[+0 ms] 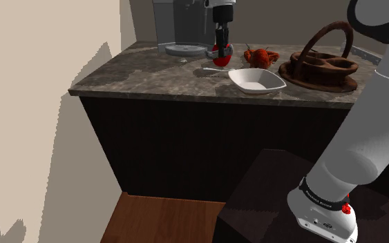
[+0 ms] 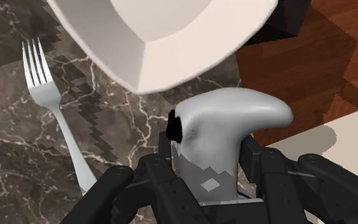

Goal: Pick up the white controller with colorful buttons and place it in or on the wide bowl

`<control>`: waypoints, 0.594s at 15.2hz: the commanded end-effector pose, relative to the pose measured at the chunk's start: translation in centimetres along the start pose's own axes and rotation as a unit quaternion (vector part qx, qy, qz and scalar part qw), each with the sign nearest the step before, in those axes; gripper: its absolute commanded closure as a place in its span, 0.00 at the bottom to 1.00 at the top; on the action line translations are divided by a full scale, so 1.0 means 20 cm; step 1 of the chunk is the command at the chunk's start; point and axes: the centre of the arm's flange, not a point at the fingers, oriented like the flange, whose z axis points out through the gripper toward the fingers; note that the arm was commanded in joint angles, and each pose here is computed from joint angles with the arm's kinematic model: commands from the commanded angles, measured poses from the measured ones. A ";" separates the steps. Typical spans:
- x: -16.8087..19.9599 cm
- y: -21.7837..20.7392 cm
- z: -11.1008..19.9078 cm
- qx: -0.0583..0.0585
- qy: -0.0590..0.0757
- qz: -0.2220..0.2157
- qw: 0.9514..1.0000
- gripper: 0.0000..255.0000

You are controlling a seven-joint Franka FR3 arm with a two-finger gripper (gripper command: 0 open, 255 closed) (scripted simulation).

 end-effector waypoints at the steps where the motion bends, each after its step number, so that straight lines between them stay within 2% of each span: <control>1: -0.13 0.01 0.02 0.000 0.000 -0.001 1.000 1.00; 9: -0.65 0.09 0.07 0.000 0.000 -0.001 1.000 1.00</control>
